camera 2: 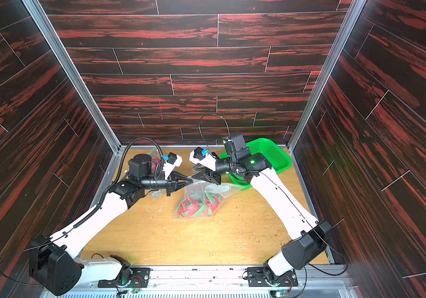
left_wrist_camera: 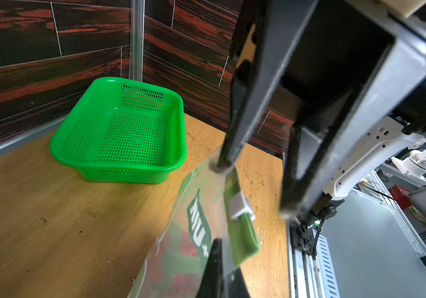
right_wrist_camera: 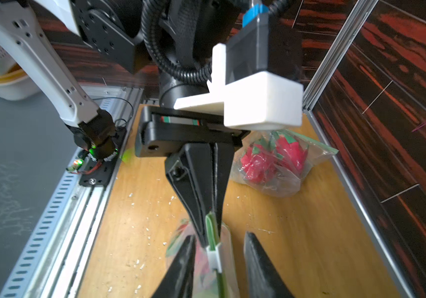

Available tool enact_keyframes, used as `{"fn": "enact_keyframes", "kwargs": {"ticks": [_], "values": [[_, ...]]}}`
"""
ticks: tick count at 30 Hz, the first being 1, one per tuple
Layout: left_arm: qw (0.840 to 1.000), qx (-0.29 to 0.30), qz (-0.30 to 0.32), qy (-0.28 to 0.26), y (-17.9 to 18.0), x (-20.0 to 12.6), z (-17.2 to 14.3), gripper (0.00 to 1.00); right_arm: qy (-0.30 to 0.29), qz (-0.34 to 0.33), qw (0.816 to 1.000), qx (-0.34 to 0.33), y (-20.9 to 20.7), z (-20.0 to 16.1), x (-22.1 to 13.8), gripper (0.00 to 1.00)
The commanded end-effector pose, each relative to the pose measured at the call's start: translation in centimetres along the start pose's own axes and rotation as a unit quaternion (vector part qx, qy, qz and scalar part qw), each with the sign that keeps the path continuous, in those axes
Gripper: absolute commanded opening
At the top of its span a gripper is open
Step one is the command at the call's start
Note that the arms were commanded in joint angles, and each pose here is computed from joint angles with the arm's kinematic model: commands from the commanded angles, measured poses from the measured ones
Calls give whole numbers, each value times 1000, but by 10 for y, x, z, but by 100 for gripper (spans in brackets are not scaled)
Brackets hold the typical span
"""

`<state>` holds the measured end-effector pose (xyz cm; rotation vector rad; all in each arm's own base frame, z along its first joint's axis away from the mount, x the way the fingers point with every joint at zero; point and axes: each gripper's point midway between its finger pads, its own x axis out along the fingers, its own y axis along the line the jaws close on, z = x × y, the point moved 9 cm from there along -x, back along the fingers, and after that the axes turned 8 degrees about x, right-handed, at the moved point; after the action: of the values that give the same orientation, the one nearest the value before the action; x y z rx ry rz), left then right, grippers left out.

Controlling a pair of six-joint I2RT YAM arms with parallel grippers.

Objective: Open the zip-top bag and take out the dragon fruit
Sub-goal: Pick up the zipper food storage bag at the center of the board, then unzip the zipper on the zipper food storage bag.

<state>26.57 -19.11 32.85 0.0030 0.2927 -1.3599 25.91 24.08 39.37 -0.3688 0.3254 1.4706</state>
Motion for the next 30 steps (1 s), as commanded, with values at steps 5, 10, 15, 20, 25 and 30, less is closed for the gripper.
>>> {"fn": "enact_keyframes", "kwargs": {"ticks": [5,10,15,20,25,30], "values": [[999,30,-10,-29,-4,-4,18,1,20,1,1000,-13,-4,-14,11,35],[999,29,-6,-29,-3,-4,18,1,25,16,1000,-2,1,-18,16,36],[999,26,-6,-32,-3,-3,18,1,28,15,999,0,1,-22,19,35],[999,24,-4,-33,-3,-3,18,1,26,14,1000,-2,0,-22,19,18],[999,22,9,-31,-1,-4,17,0,30,9,1000,-4,1,-23,17,5],[998,28,42,-31,-4,-10,19,0,50,-8,999,1,1,-32,17,1]]}}
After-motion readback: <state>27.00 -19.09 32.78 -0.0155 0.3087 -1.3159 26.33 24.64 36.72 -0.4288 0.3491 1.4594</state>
